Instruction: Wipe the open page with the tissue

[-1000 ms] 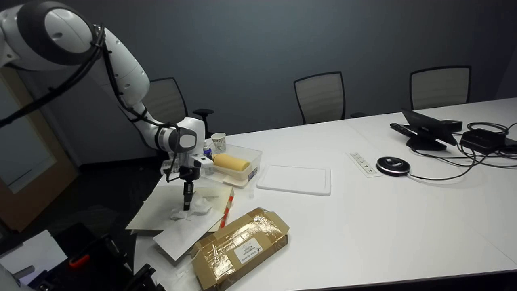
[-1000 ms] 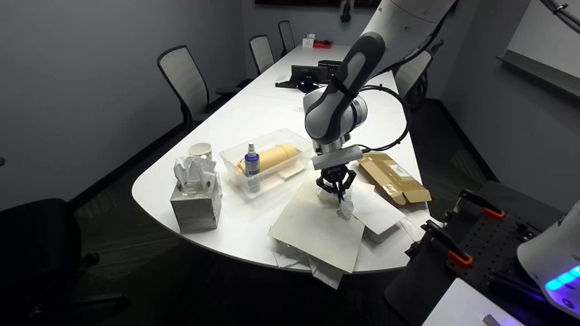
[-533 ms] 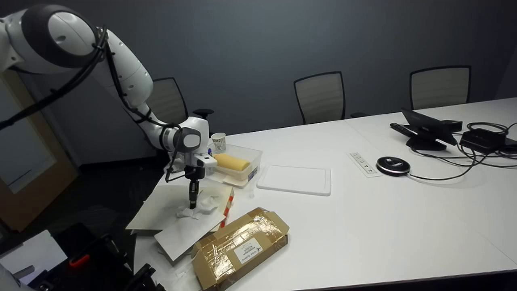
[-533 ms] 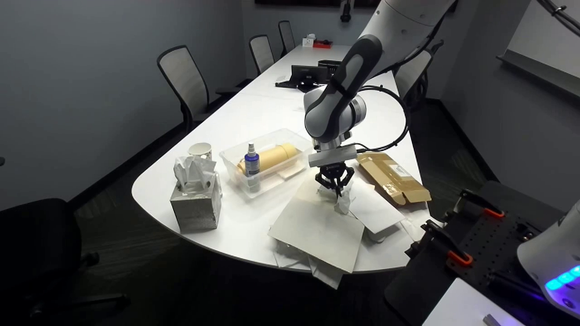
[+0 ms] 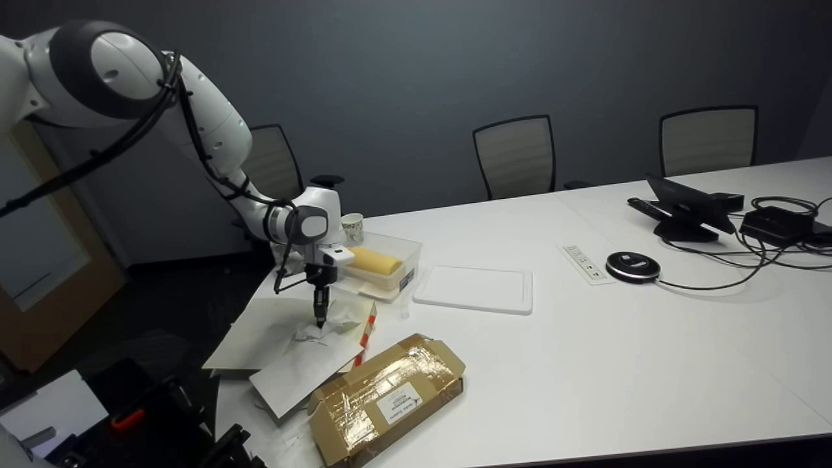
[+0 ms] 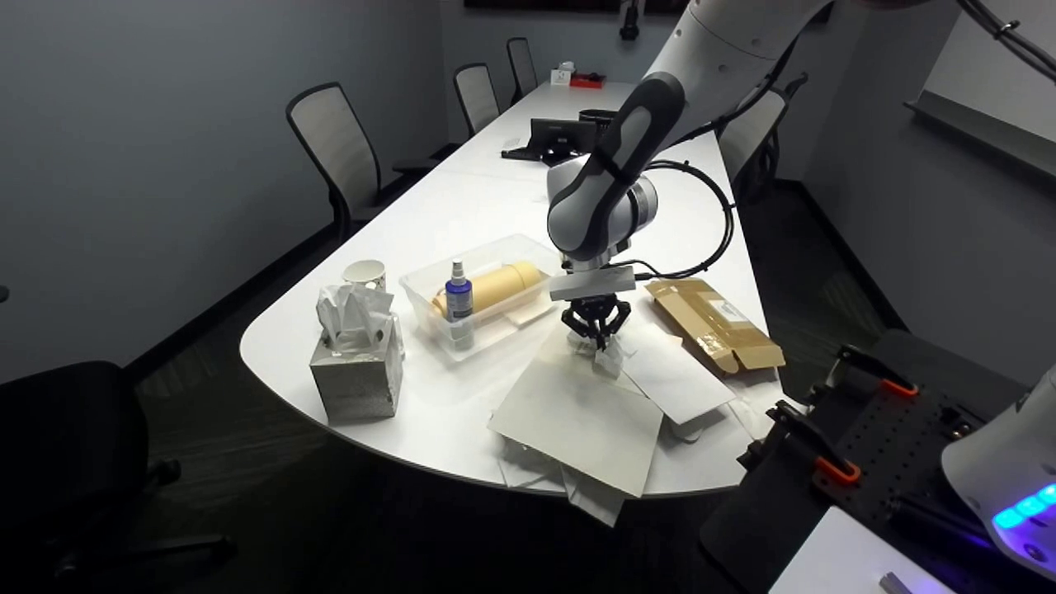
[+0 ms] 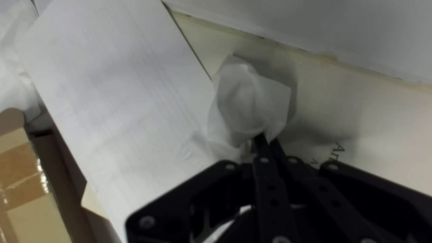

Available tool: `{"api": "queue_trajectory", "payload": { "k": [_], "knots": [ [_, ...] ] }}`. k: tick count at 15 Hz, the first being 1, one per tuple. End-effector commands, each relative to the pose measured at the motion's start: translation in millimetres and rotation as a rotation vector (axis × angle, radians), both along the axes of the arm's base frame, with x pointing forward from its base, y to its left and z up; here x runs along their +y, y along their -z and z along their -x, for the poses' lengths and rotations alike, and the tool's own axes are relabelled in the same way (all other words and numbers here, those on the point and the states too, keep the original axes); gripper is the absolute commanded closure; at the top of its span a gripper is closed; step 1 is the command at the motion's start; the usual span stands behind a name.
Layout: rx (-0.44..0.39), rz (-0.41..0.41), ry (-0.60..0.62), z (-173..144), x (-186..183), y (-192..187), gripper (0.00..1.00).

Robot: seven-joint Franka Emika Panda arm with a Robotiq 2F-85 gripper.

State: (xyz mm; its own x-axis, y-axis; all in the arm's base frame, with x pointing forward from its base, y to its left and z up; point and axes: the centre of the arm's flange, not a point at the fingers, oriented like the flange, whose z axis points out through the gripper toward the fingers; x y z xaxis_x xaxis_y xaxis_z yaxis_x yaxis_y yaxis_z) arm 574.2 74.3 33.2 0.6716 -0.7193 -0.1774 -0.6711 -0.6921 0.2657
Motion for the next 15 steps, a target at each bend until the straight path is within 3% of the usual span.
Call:
{"api": "queue_trajectory", "payload": {
  "k": [1, 9, 12, 15],
  "knots": [
    [-0.04, -0.003, 0.016, -15, 4, 3, 1.0],
    [-0.062, -0.193, 0.009, -24, 25, -5, 1.0],
    [-0.01, -0.243, -0.002, -13, 27, -3, 1.0],
    [0.11, -0.285, 0.002, 7, 24, 3, 1.0]
  ]
}}
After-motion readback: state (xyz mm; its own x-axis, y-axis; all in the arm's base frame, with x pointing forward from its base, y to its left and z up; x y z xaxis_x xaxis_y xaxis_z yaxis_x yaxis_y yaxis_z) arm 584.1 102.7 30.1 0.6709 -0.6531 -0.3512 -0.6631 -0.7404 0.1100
